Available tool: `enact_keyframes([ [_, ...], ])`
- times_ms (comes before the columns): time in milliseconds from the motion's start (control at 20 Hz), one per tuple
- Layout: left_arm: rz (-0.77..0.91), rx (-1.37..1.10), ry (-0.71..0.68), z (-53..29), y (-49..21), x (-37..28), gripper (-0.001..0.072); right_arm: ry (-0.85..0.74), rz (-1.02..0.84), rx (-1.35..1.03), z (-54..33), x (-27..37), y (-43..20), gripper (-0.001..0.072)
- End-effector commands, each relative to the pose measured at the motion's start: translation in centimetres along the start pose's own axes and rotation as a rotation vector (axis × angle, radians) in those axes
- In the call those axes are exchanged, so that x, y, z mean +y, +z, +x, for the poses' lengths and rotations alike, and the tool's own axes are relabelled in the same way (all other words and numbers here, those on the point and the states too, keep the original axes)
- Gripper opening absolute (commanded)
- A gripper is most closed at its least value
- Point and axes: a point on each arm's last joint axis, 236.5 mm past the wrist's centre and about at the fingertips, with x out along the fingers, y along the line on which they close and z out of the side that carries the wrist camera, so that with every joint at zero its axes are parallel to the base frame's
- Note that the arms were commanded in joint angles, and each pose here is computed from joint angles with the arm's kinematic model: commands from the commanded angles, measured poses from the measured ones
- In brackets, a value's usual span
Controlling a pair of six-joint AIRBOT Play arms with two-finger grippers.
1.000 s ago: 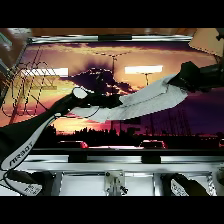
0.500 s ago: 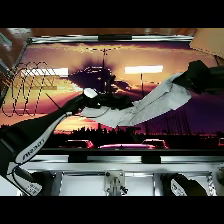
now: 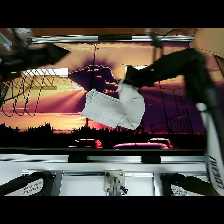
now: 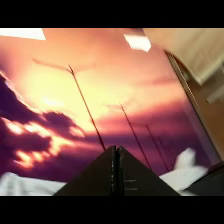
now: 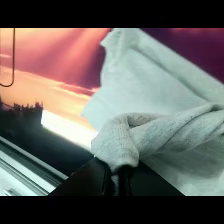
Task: Fold the shirts.
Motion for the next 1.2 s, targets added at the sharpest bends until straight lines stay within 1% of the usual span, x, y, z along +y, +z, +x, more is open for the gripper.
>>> enact_keyframes([
  [0, 0.094, -0.136, 0.113, -9.6, 4.8, 0.3, 0.0033, 0.080, 0.018, 0.008, 11.8, 3.3, -1.9, 0.0067],
  [50, 0.104, -0.126, 0.119, -10.9, 4.6, 0.0, 0.0033, 0.086, 0.030, 0.016, 14.3, 3.5, -2.9, 0.0067],
  [150, 0.119, -0.071, 0.110, -12.4, 3.2, -0.9, 0.0033, 0.105, 0.112, 0.036, 18.5, 3.7, -4.7, 0.0067],
  [250, 0.125, -0.008, 0.082, -12.6, 1.6, -1.9, 0.0033, 0.144, 0.187, 0.037, 20.5, 4.5, -5.4, 0.0067],
  [400, 0.115, 0.022, 0.061, -11.8, 0.5, -2.2, 0.0033, 0.146, 0.211, 0.017, 21.1, 4.4, -5.1, 0.0075],
  [450, 0.106, 0.028, 0.058, -11.5, 0.1, -2.1, 0.0033, 0.152, 0.216, 0.000, 21.1, 4.5, -4.7, 0.0280],
  [500, 0.095, 0.039, 0.056, -11.2, -0.4, -1.8, 0.0033, 0.157, 0.214, -0.011, 20.7, 4.5, -4.3, 0.0559],
  [550, 0.085, 0.049, 0.054, -10.9, -0.8, -1.6, 0.0033, 0.157, 0.193, -0.012, 20.0, 4.5, -3.9, 0.0580],
  [650, 0.070, 0.067, 0.052, -10.6, -1.6, -1.2, 0.0033, 0.112, 0.106, 0.039, 17.9, 3.1, -4.1, 0.0580],
  [700, 0.070, 0.071, 0.051, -10.6, -1.7, -1.2, 0.0033, 0.049, 0.050, 0.087, 16.5, 1.3, -4.5, 0.0580],
  [800, 0.070, 0.070, 0.052, -10.6, -1.6, -1.2, 0.0033, -0.155, -0.059, 0.198, 12.3, -5.0, -5.3, 0.0580],
  [850, 0.070, 0.070, 0.052, -10.6, -1.6, -1.2, 0.0033, -0.268, -0.080, 0.247, 9.5, -8.7, -5.3, 0.0580],
  [950, 0.070, 0.070, 0.052, -10.6, -1.6, -1.2, 0.0033, -0.417, -0.025, 0.323, 4.3, -15.0, -5.3, 0.0580],
  [1000, 0.070, 0.070, 0.052, -10.6, -1.6, -1.2, 0.0033, -0.439, 0.052, 0.355, 2.4, -17.4, -5.8, 0.0580],
  [1100, 0.070, 0.069, 0.052, -10.6, -1.6, -1.2, 0.0033, -0.353, 0.225, 0.375, 1.8, -19.2, -7.1, 0.0586],
  [1150, 0.070, 0.068, 0.052, -10.6, -1.6, -1.2, 0.0033, -0.305, 0.279, 0.381, 2.4, -19.4, -8.0, 0.0666],
])
